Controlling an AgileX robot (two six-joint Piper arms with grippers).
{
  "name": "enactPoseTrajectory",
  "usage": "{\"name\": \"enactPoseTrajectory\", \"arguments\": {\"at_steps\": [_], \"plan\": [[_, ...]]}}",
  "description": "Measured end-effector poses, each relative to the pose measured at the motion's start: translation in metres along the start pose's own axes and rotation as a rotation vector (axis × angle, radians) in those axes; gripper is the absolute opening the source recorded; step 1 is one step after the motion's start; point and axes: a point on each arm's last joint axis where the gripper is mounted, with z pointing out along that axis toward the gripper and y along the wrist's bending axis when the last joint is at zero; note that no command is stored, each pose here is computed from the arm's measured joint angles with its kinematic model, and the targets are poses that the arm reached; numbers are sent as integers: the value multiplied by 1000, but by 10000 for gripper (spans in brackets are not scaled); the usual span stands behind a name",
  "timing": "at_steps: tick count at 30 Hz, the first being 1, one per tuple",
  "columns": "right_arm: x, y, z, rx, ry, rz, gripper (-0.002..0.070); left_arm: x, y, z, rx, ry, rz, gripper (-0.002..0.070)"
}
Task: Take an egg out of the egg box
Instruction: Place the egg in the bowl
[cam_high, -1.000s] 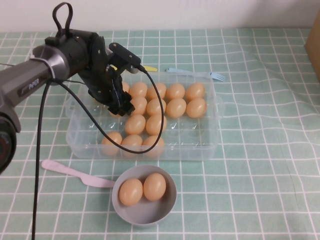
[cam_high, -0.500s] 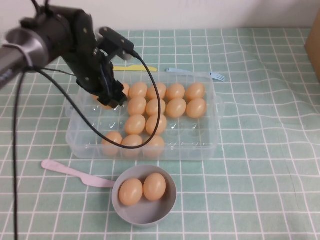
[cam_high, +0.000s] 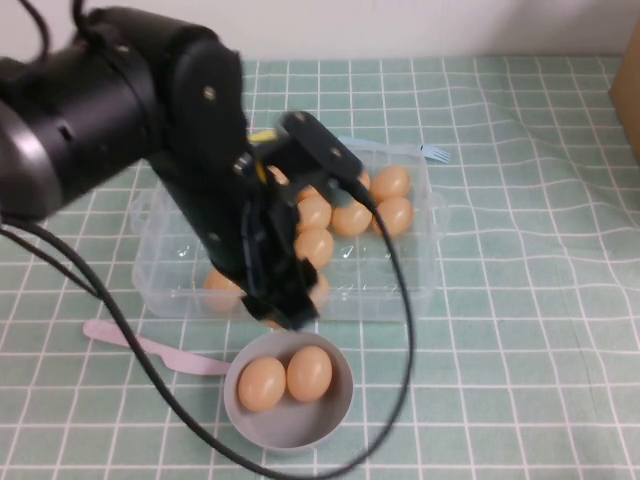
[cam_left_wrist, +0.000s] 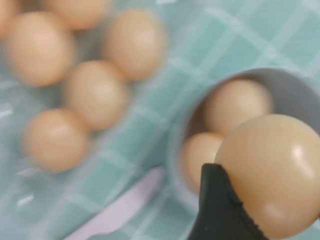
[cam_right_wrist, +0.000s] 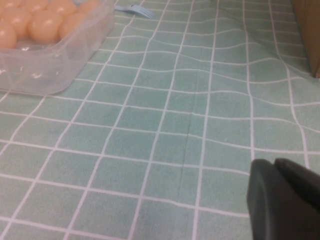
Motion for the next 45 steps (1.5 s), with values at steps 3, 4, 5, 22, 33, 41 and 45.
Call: {"name": "enactPoseTrajectory", "arguments": {"at_steps": [3,4,5,22,33,41,45], "plan": [[0,0,0,0,0,0,-17,-8,-16,10,57,15,28,339],[0,0,0,0,-1,0,-17,-9,-18,14,63,23,33,339],[0,0,0,0,-1,0,-17,-11,-20,19,71,35,39,339],[0,0,0,0,-1,0,-17,2,-42,77,117,236,103,337],[0,0,0,0,-4,0,-17,0,-41,91,105,215,106,337],[0,0,0,0,-6,0,-17,-7,-39,97,85,157,105,337],[0,0,0,0,-6,0,-17,-7,-38,104,89,172,104,337]]}}
